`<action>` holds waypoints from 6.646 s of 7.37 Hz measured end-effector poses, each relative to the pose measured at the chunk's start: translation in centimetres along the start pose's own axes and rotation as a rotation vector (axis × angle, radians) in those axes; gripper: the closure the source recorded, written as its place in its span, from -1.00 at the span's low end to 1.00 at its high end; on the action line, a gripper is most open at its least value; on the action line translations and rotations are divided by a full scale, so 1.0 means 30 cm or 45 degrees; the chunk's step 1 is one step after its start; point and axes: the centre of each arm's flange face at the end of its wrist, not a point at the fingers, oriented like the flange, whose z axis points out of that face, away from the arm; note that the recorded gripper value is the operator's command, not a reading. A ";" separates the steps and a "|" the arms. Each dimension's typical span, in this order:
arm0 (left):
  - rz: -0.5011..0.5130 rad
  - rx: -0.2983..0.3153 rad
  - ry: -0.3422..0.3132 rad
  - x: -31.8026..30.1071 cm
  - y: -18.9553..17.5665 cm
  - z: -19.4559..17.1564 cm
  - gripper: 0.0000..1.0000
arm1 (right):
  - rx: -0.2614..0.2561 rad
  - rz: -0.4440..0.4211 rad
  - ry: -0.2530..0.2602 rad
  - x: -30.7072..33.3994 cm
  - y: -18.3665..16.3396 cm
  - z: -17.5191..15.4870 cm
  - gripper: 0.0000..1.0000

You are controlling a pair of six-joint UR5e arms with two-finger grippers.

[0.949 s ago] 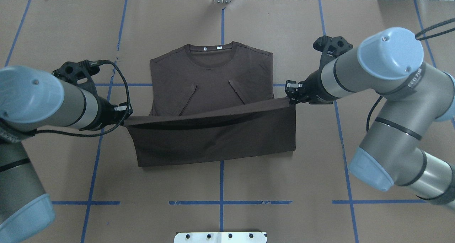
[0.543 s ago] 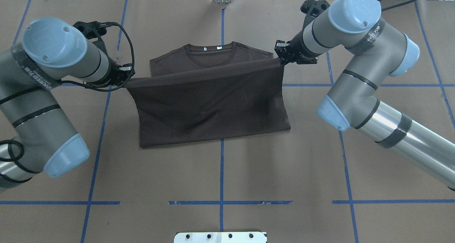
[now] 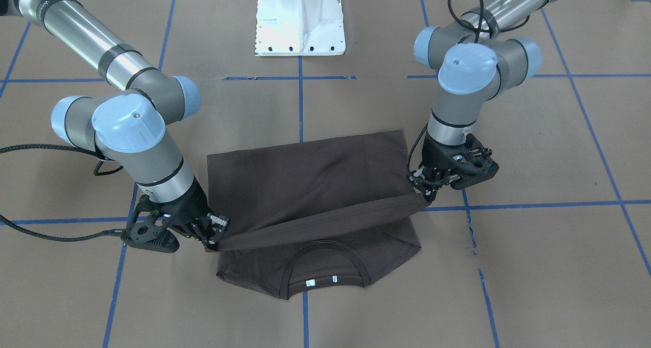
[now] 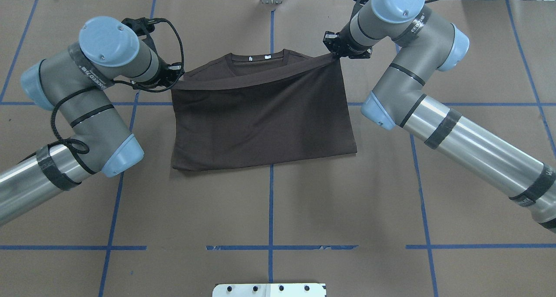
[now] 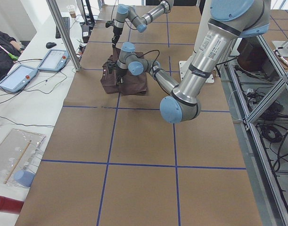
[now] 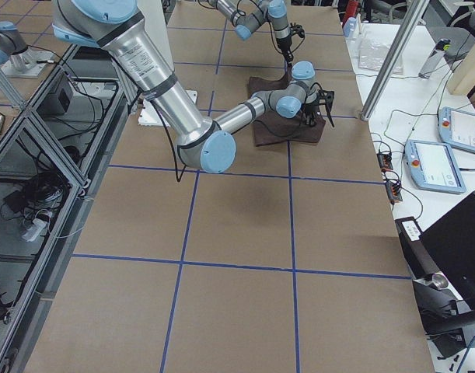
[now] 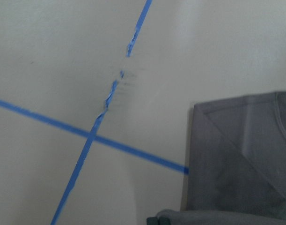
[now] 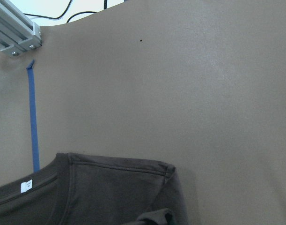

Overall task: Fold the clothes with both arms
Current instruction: 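Lift the hem with both grippers and fold it toward the collar, then lay the hem down at the collar and open both grippers, then move the right gripper to the folded shirt's corner nearest it and grasp, then drag the grasped shirt corner toward the robot with the right gripper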

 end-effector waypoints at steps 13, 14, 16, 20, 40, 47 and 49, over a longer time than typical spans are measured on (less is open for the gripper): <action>-0.055 0.068 0.021 -0.009 -0.201 0.146 0.95 | 0.015 0.007 0.017 -0.002 -0.008 0.029 0.44; -0.055 0.068 0.024 -0.004 -0.198 0.144 0.18 | 0.015 0.006 0.011 -0.007 -0.006 0.023 -0.56; -0.051 0.066 0.027 0.003 -0.194 0.142 -0.99 | 0.013 0.001 0.015 -0.003 0.002 0.030 -1.00; -0.036 0.070 0.020 0.001 -0.212 0.132 -1.00 | -0.045 -0.013 0.009 0.037 0.035 0.035 -0.98; -0.065 0.099 0.141 0.058 -0.184 -0.062 -1.00 | -0.456 -0.301 -0.049 0.609 1.000 -0.349 1.00; -0.152 -0.156 0.189 0.097 0.277 -0.188 -0.86 | -0.501 -0.263 -0.192 0.533 1.088 -0.559 -1.00; -0.343 -0.291 0.097 0.115 0.664 -0.167 -0.72 | -0.352 -0.194 -0.246 0.485 0.903 -0.595 -1.00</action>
